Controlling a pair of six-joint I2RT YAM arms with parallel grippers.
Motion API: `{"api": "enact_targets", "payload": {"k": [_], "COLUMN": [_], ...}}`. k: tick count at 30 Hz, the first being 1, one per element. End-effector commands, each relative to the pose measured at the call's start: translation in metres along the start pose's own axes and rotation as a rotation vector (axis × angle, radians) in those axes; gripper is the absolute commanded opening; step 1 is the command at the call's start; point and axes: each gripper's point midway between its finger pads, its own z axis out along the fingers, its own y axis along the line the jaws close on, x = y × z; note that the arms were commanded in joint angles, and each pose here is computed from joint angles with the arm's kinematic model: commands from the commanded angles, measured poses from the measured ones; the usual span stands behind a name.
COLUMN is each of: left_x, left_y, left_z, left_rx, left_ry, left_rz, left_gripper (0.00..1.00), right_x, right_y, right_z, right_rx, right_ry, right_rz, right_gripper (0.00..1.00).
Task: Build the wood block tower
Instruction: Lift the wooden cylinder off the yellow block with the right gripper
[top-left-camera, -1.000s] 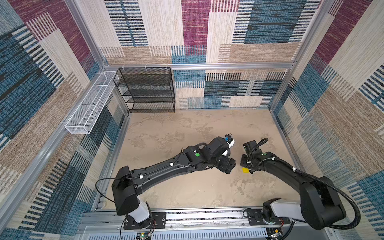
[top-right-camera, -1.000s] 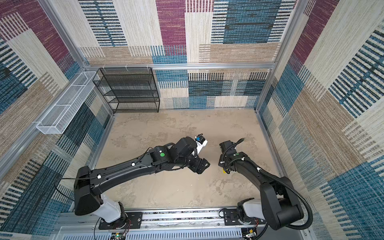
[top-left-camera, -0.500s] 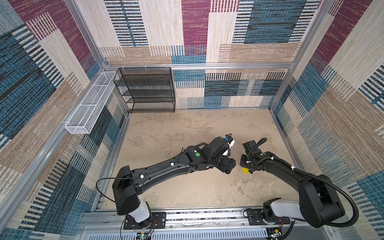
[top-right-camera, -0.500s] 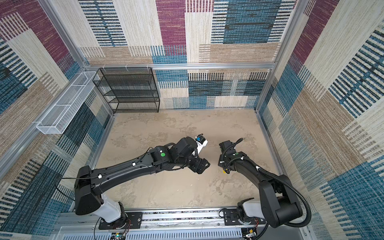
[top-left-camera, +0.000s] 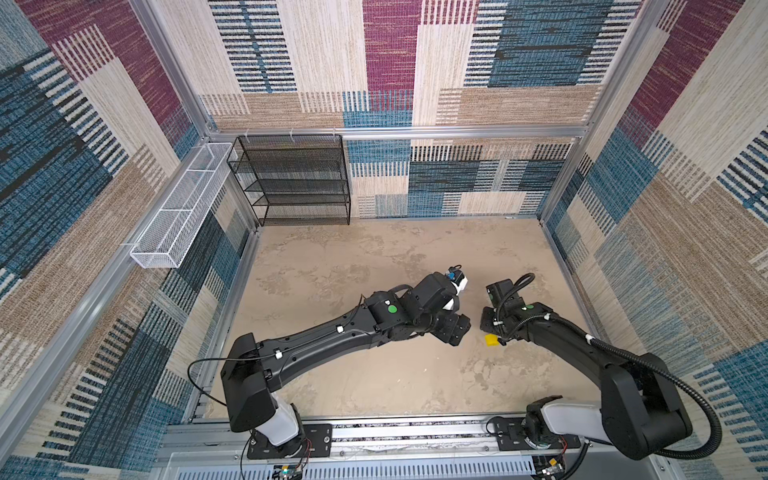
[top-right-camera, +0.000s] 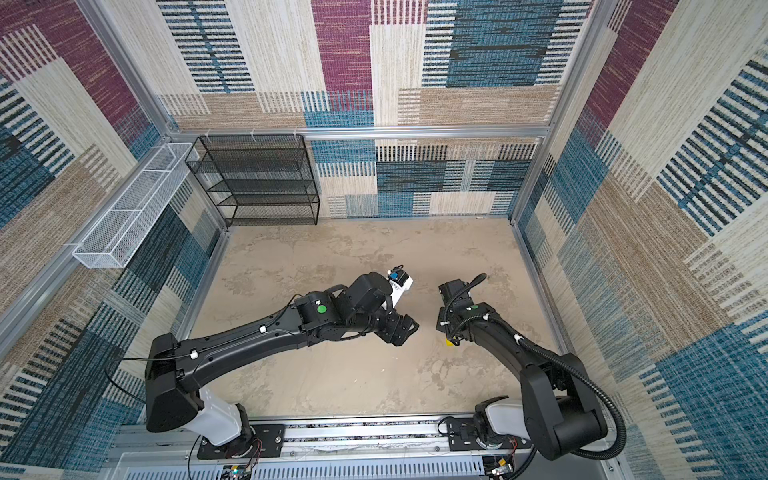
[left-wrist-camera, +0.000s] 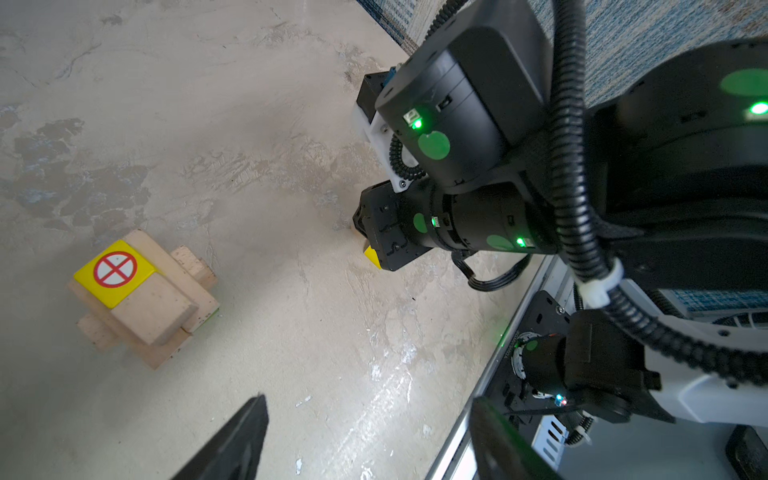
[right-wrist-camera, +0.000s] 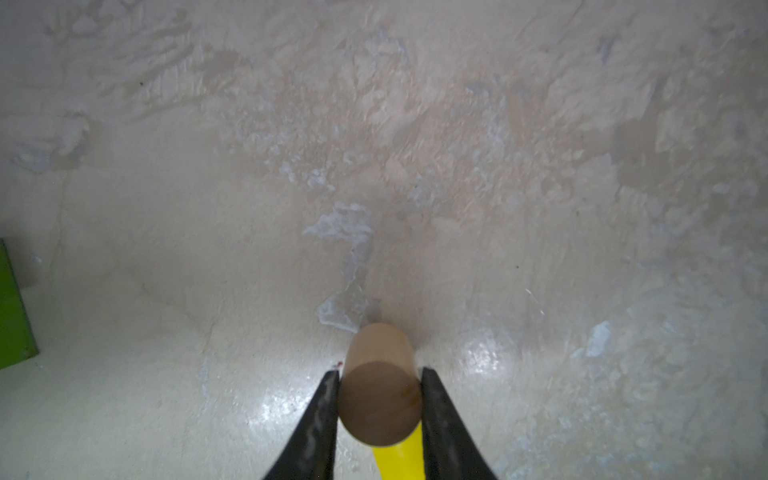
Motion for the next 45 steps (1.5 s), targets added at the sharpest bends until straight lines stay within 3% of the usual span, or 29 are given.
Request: {"api": "enact_targets", "payload": {"k": [1,11,45], "left_x": [-0.004,-0.009,-0.002], "left_y": [0.002,0.013,0.059], "left_z": [-0.004,-0.004,-0.014], "left_rx": [-0.006,-0.020,-0.061], "left_ry": [-0.011,-0.027,-0.064], "left_rz": [0.016,-0.018,-0.123], "left_gripper": [0.81,0.81,0.80], "right_x": [-0.009,-0.020,-0.053], "right_y": [-0.001,-0.005,0.015], "right_z": [-0.005,-0.019,-0.066], "right_rx": [0.010,0.042,-0.059], "right_ry": [-0.036,-0.060,-0.144], "right_rz": [-0.011,-0.031,0.012], "right_gripper": [0.00,0.00,0.00]}}
